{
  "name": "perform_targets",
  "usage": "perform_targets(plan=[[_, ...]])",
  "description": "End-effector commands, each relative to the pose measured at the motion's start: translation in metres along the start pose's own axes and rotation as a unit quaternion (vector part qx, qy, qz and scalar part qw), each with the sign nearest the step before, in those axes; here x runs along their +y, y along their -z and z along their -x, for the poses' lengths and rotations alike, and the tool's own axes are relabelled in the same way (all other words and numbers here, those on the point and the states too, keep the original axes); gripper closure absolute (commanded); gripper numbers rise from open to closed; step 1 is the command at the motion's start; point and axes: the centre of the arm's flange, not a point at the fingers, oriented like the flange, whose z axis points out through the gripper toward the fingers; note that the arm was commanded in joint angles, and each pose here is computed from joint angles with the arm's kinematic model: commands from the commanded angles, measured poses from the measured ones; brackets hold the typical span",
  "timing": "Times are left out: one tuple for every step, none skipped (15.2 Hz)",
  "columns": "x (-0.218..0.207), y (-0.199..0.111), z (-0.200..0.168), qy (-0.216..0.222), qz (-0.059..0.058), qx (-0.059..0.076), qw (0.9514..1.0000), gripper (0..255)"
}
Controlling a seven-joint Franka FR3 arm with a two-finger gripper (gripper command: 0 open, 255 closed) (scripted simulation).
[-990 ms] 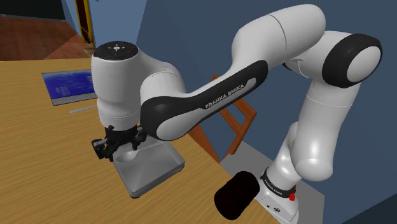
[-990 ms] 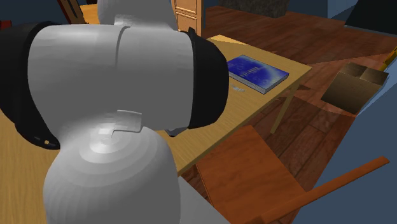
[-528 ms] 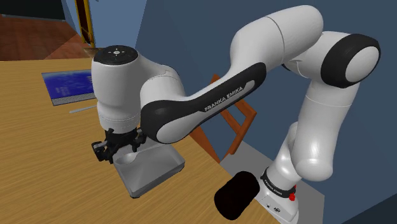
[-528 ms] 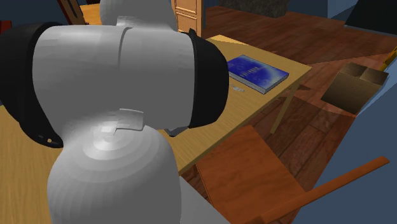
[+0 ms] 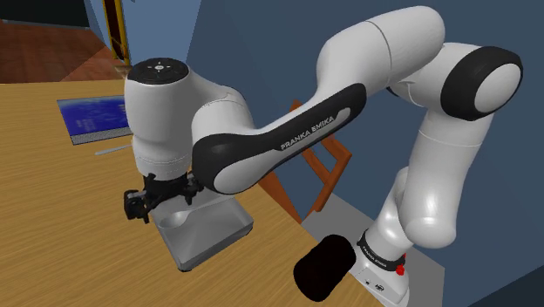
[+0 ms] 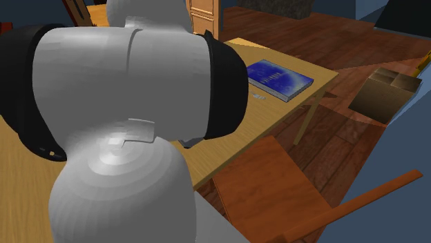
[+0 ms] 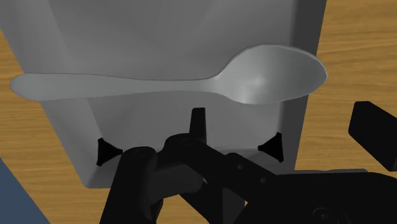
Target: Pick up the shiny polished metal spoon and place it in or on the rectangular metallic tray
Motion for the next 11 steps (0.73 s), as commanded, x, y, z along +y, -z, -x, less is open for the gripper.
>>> perform_targets(plan=[[0.000, 0.021, 0.002, 0.000, 0.000, 0.000, 1.0000, 0], [0.000, 0.034, 0.002, 0.000, 0.000, 0.000, 1.0000, 0], [0.000, 0.045, 0.002, 0.000, 0.000, 0.000, 1.0000, 0], [0.000, 0.045, 0.002, 0.000, 0.000, 0.000, 1.0000, 0], [0.000, 0.045, 0.002, 0.000, 0.000, 0.000, 1.0000, 0], [0.000, 0.045, 0.002, 0.000, 0.000, 0.000, 1.0000, 0], [0.000, 0.045, 0.002, 0.000, 0.000, 0.000, 1.0000, 0], [0.000, 0.045, 0.002, 0.000, 0.000, 0.000, 1.0000, 0], [0.000, 0.045, 0.002, 0.000, 0.000, 0.000, 1.0000, 0], [0.000, 0.045, 0.002, 0.000, 0.000, 0.000, 1.0000, 0], [0.000, 0.045, 0.002, 0.000, 0.000, 0.000, 1.0000, 0]])
